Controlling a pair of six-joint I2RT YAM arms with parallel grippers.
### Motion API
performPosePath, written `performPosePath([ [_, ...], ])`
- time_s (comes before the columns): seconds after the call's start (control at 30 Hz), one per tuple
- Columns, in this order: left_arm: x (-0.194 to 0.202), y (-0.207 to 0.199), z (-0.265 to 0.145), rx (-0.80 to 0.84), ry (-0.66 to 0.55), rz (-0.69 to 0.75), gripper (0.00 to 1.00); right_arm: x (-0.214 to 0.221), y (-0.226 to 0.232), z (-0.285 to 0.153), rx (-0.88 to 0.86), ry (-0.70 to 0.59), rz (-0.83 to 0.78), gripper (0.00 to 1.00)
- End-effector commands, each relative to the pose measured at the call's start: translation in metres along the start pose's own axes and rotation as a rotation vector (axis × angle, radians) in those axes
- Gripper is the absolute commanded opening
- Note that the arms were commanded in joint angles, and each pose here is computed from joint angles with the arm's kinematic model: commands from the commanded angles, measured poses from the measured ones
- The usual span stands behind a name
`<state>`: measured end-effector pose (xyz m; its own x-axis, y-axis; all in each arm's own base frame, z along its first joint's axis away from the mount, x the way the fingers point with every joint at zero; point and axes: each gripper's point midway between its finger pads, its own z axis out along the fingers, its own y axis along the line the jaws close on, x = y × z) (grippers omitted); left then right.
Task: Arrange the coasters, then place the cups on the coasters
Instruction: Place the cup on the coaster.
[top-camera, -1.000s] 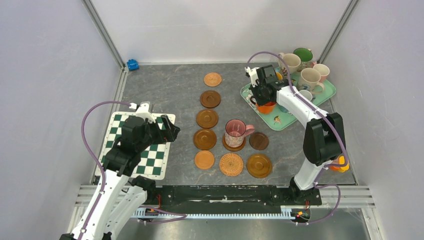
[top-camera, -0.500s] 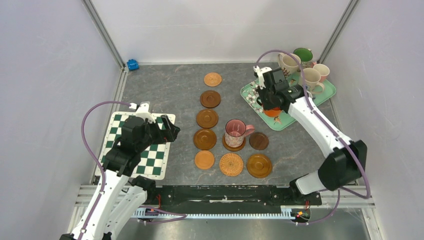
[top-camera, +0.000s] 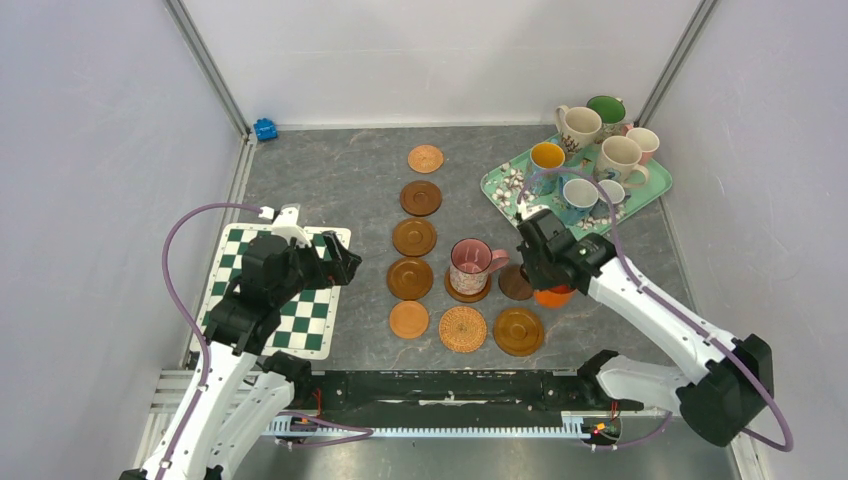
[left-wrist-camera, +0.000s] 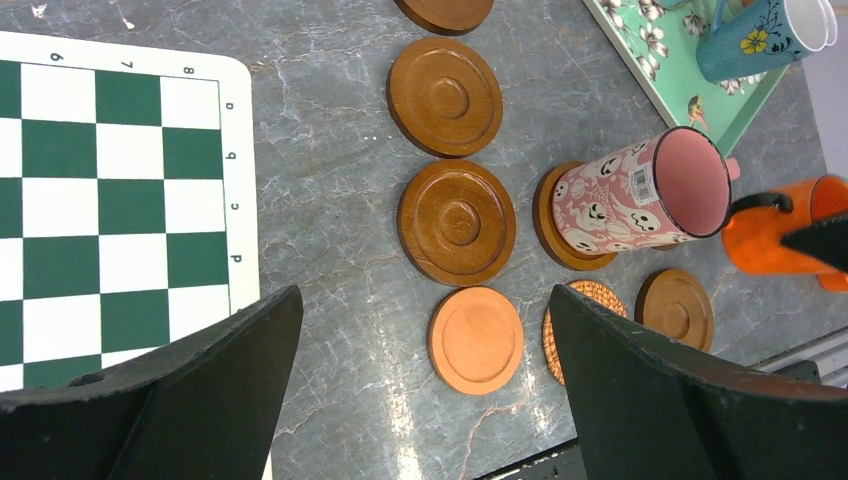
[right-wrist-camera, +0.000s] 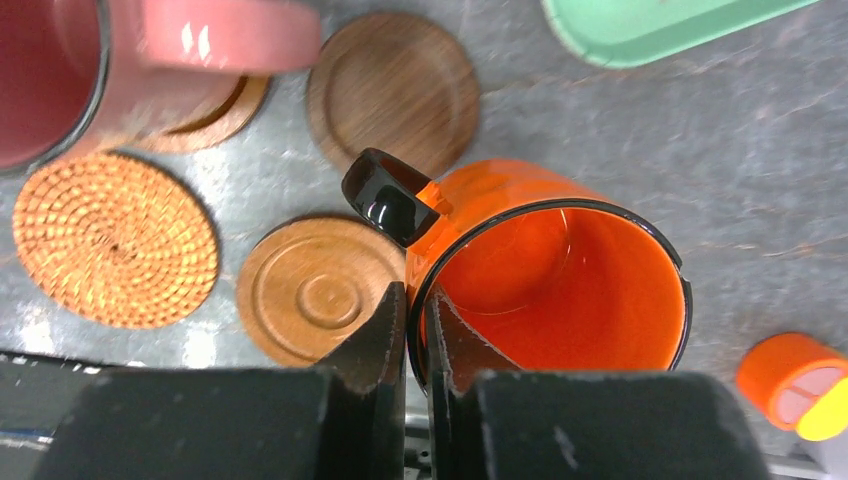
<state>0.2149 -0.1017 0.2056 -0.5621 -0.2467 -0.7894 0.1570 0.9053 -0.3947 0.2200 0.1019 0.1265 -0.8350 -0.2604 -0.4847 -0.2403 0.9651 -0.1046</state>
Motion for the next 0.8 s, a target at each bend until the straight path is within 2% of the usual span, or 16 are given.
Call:
performPosePath([
  [0.0,-0.006,-0.006,-0.001,0.028,-0.026,0.008,1.00,0.003,0.020,-0.010,-0.043,-0.090,0.116,0.00],
  [0.17,-0.006,-0.006,-0.002,0.028,-0.029,0.009,1.00,0.022,0.036,-0.011,-0.097,-0.099,0.151,0.00],
  [0.47,-0.006,-0.006,-0.002,0.030,-0.029,0.010,1.00,0.026,0.079,-0.020,-0.193,-0.115,0.175,0.00],
  [0.77,-0.007,-0.007,-0.004,0.032,-0.037,0.012,1.00,0.037,0.099,-0.016,-0.144,-0.064,0.117,0.00],
])
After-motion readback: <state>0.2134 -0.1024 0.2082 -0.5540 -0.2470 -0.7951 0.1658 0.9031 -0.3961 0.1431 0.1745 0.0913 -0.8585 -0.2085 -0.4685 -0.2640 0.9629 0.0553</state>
